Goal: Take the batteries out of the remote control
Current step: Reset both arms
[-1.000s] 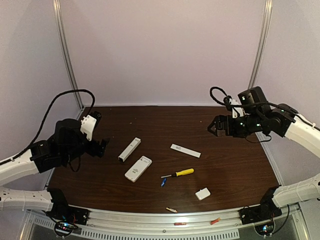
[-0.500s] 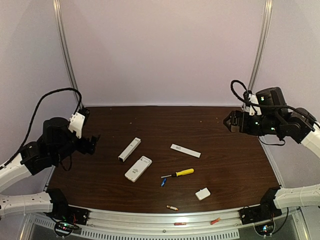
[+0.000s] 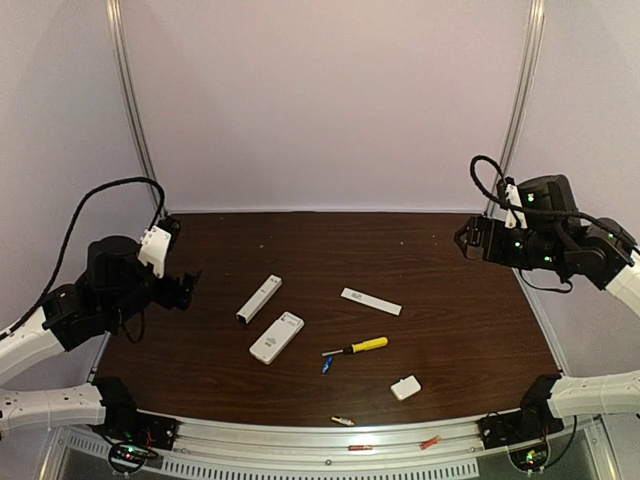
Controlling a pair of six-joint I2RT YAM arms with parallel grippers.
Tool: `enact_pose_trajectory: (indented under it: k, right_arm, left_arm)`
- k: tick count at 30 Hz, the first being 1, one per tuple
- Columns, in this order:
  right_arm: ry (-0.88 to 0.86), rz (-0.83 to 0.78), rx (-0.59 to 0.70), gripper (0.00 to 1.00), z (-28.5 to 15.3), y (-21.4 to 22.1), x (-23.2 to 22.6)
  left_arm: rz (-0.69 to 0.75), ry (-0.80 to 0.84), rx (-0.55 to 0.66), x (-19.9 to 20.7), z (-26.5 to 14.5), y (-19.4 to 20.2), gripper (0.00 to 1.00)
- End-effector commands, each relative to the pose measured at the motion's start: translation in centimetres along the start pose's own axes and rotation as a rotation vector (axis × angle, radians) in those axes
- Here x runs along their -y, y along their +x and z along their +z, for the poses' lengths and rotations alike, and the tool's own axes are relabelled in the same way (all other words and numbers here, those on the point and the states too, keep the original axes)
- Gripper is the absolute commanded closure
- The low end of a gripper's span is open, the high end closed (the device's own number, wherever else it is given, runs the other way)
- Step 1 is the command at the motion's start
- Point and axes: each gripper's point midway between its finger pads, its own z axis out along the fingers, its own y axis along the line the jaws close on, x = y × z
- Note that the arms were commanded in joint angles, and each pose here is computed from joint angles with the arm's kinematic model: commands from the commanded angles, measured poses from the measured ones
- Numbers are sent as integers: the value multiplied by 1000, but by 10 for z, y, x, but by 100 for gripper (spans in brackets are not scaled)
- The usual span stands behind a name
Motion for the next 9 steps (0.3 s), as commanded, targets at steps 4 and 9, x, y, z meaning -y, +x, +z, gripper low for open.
enact_pose_trajectory:
  k: [4, 9]
  right_arm:
    - [18, 12, 32, 0, 4, -6, 2]
    - [-6, 27, 37, 0, 8, -7, -3]
  left_arm:
    - [-24, -3, 16, 0, 4, 0, 3]
    - [-26, 3, 15, 2, 4, 0, 3]
